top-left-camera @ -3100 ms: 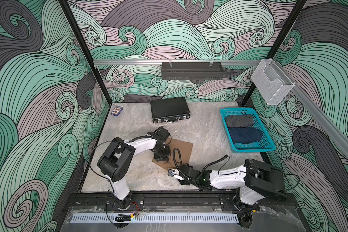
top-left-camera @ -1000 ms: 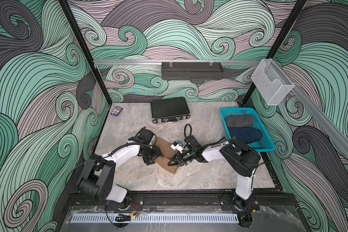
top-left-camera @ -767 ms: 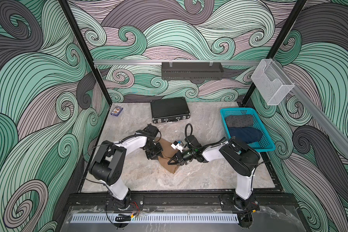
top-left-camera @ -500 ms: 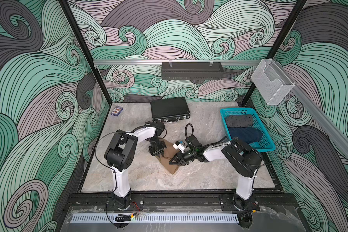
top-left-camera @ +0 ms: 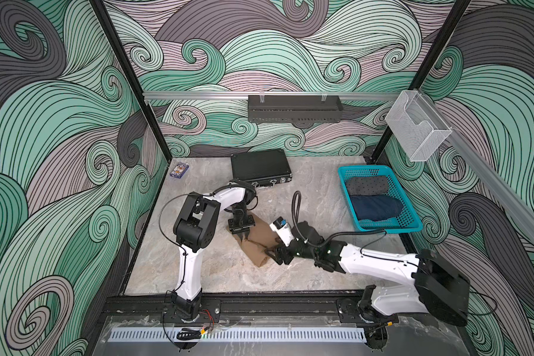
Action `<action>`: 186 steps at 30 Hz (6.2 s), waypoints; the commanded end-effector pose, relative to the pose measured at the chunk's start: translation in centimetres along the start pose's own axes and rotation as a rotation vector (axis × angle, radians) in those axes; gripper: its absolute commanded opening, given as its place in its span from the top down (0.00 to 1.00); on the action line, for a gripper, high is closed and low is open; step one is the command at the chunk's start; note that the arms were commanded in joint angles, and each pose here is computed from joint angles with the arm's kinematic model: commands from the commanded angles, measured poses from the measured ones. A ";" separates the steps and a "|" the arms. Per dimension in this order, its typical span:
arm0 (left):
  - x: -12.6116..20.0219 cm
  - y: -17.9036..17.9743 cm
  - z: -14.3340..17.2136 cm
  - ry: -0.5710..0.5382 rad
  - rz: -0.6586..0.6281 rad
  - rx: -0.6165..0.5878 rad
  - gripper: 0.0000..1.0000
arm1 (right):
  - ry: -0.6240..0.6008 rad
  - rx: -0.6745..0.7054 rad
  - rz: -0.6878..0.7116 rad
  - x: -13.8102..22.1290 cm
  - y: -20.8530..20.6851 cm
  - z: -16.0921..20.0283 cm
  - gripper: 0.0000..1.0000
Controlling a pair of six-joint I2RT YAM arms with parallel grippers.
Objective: Roll up the skirts
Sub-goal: Roll the skirt at the center of the board.
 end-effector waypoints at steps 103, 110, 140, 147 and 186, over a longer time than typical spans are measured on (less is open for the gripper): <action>0.2 -3.9 -5.2 -0.427 0.639 0.058 0.27 | -0.003 -0.902 -0.627 -5.9 -7.1 3.6 1.00; 1.8 -0.4 -5.9 -0.494 0.338 0.155 1.00 | 0.003 -0.935 -0.601 -5.4 -7.0 3.5 1.00; 1.0 -1.1 -3.8 -0.288 -0.383 -0.170 1.00 | 0.457 -0.992 -0.217 -5.2 -2.0 11.1 0.71; -0.1 -1.6 -3.6 -0.282 -0.396 -0.214 1.00 | 0.303 -0.954 -0.212 -3.9 -2.8 8.7 0.24; 10.9 -7.2 -3.9 -0.343 0.027 -0.249 0.57 | 0.459 -0.945 -0.099 -9.0 -1.8 15.2 0.89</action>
Point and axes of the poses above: each gripper's point midway between its finger pads, its own x axis back along the fingers, its own y axis along the line the jaws close on, z = x × y, the point moved 3 cm from there along x, back along the fingers, and after that the axes turned 5 degrees about x, right-handed, at the moved point
